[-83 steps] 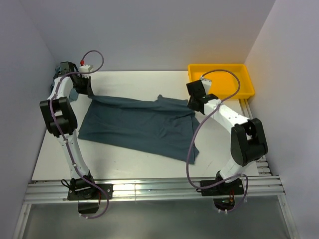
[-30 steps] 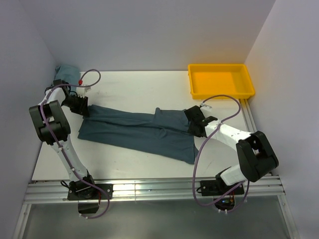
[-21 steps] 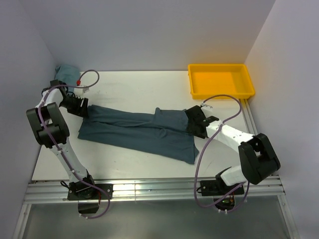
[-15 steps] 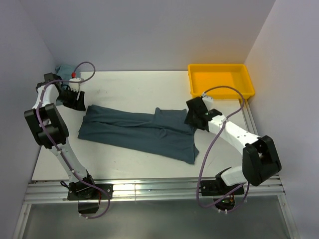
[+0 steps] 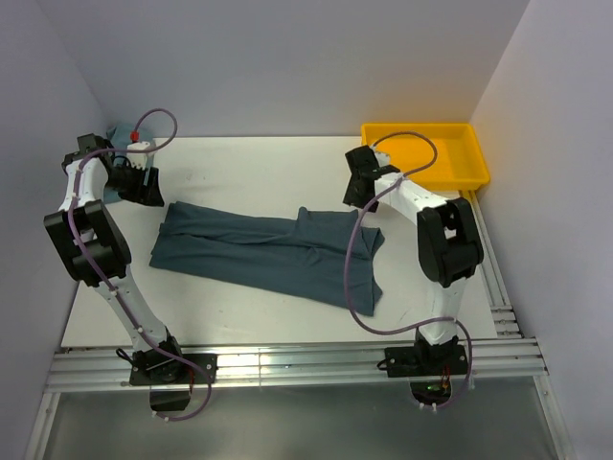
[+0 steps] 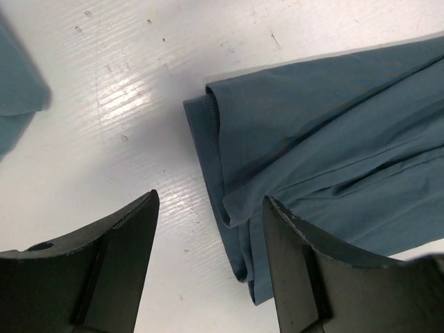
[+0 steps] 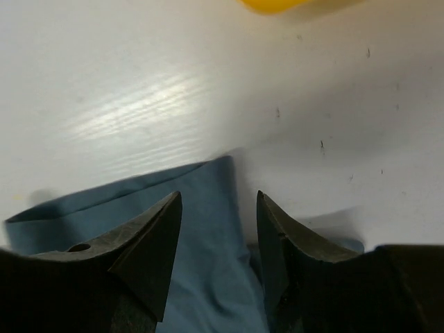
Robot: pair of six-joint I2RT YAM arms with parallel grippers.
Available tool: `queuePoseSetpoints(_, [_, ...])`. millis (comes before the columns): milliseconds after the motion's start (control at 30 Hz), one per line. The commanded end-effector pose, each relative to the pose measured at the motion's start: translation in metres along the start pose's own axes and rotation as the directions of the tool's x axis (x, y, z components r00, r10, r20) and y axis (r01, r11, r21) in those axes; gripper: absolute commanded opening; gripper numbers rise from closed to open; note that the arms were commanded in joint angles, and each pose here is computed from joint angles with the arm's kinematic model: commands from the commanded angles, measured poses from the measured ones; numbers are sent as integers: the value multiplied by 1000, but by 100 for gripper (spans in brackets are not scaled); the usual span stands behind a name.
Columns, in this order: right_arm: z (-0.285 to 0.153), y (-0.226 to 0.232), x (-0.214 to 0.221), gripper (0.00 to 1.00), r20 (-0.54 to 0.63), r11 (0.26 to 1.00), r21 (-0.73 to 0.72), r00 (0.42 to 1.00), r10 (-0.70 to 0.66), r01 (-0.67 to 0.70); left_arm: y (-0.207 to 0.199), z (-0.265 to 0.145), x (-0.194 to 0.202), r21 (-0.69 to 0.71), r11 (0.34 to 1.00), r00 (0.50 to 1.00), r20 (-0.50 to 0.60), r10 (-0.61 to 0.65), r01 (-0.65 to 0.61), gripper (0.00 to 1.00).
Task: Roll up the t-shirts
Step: Fold the tshirt
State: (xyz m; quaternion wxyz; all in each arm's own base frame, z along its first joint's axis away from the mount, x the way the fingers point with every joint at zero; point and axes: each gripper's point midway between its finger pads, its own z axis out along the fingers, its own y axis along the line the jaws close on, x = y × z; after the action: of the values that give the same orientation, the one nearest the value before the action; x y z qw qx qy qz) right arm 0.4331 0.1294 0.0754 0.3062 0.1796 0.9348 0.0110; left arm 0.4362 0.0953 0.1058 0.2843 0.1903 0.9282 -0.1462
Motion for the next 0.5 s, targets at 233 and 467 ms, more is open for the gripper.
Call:
queuePoseSetpoints(233, [27,-3,13,53,-85,999,5,996,-42,42,-10,-26,-30,2,1000,996,86,23,-23,66])
queuePoseSetpoints(467, [38,-3,18,31,-110,1000,-5,993,-30,30,-10,-25,-26,1,1000,997,78,16,-16,65])
